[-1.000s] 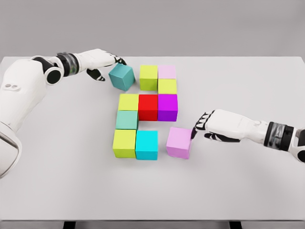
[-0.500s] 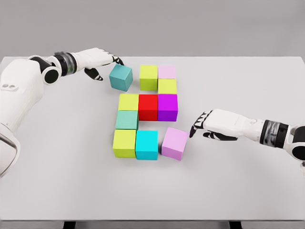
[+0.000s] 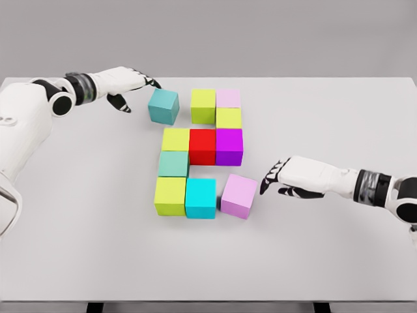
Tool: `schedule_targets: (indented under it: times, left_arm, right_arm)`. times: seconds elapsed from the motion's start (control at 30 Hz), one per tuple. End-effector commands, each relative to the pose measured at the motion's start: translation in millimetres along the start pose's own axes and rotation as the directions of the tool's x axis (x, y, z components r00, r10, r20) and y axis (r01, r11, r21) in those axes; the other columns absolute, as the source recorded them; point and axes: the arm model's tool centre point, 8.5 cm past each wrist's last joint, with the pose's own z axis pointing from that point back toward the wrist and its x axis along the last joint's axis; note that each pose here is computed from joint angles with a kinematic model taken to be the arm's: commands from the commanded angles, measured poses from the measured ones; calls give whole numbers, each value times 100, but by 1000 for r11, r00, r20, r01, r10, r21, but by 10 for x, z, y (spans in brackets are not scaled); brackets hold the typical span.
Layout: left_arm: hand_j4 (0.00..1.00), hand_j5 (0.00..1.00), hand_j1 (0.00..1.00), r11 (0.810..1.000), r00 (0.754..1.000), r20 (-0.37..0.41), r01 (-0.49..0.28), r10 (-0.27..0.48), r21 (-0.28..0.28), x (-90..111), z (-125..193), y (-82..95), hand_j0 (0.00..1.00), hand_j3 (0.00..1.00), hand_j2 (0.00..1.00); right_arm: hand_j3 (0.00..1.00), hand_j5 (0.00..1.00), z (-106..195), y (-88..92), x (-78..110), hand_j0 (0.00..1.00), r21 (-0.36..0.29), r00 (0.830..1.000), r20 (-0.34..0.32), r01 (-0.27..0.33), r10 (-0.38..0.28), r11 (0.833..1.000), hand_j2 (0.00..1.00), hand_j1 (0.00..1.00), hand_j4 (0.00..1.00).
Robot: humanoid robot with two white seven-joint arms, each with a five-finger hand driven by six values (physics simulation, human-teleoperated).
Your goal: Assemble the squares on the desktop into the number 2
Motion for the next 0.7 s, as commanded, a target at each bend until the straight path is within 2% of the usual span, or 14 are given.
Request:
schedule_targets:
  times: [0.0, 0.13, 0.3, 0.4, 0.47, 0.6, 0.67]
  left_arm:
    - [90, 90, 90, 1000, 1000, -7, -9, 9, 7, -35, 26, 6, 90, 90, 90]
    - [90, 90, 90, 1000, 1000, -8, -13, 13, 11, -38, 28, 5, 90, 90, 90]
    - [93, 93, 93, 999, 999, -19, -35, 36, 20, -105, 85, -42, 93, 93, 93]
    - [99, 99, 99, 998, 999, -17, -49, 50, 46, -108, 94, 19, 99, 99, 99]
    - [99, 99, 99, 997, 998, -20, -50, 51, 53, -127, 109, 42, 99, 99, 99]
    - [99, 99, 99, 995, 996, -59, -66, 71, 73, -331, 289, 39, 99, 99, 99]
    - [99, 99, 99, 993, 997, -54, -48, 54, 109, -382, 392, 150, 99, 99, 99]
  right_arm:
    - [57, 57, 0, -8, 6, 57, -5, 1000, 4, 7, -7, 1000, 57, 57, 57]
    - [56, 56, -34, 42, 26, 56, 10, 1000, 13, 11, -12, 1000, 56, 56, 56]
    - [56, 56, -67, 15, 40, 56, 0, 1000, 20, 10, -10, 1000, 56, 56, 56]
    - [56, 56, -82, 3, 44, 56, -3, 1000, 21, 7, -7, 1000, 56, 56, 56]
    - [56, 56, -82, -4, 43, 56, -4, 1000, 21, 6, -6, 1000, 56, 56, 56]
    - [56, 56, -82, -48, 32, 56, -9, 1000, 19, -2, 2, 1000, 56, 56, 56]
    - [56, 56, -86, -59, 29, 56, -11, 1000, 19, -3, 3, 1000, 56, 56, 56]
